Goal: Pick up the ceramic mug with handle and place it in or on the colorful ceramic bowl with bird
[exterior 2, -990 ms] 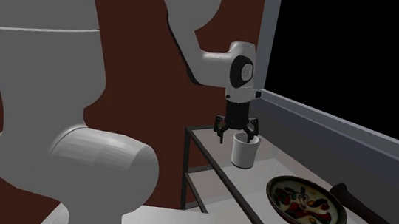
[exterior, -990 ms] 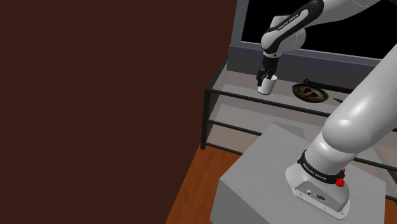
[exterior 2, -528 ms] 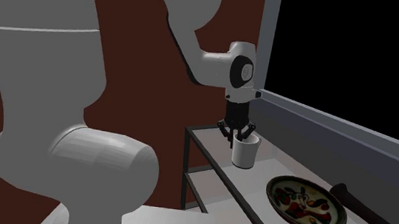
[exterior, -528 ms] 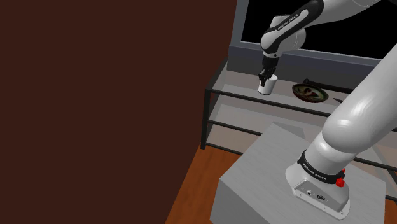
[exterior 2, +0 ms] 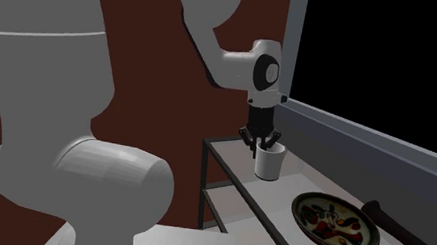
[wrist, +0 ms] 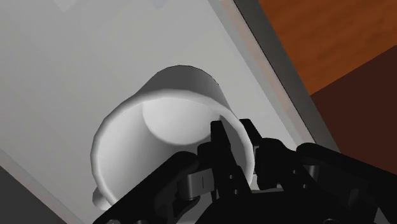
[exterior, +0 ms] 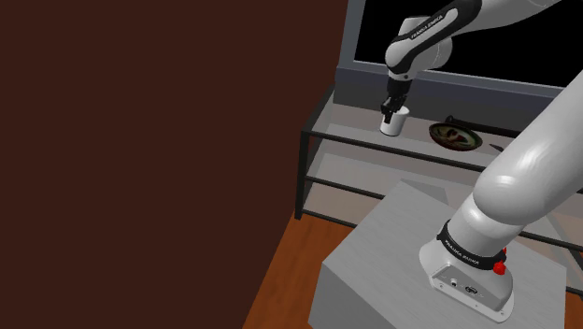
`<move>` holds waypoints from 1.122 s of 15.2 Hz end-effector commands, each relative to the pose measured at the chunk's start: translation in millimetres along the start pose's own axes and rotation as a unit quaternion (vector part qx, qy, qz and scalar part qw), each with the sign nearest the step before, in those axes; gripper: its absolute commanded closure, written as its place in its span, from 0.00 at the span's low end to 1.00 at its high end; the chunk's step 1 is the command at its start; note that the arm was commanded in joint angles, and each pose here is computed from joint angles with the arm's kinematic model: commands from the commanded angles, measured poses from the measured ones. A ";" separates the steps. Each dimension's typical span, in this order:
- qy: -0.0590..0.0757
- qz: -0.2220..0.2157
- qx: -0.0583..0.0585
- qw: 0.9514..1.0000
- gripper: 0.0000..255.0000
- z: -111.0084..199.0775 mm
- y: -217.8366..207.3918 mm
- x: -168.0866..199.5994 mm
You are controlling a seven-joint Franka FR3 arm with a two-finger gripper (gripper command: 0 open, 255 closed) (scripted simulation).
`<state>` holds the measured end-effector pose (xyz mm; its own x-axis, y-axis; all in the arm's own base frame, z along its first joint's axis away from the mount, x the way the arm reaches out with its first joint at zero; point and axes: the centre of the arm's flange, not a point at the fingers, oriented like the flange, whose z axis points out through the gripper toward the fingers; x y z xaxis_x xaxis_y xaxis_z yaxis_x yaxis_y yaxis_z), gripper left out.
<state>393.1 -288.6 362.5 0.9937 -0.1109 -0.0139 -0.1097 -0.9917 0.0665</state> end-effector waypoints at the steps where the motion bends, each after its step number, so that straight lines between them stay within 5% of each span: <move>1: 0.000 0.000 0.000 1.000 1.00 -11.7 -0.1 0.7; 17: 0.000 0.000 0.000 1.000 1.00 -96.0 5.5 -0.4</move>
<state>393.6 -289.2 453.4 0.9937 -0.1109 -0.0136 -0.1098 -0.9917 0.0665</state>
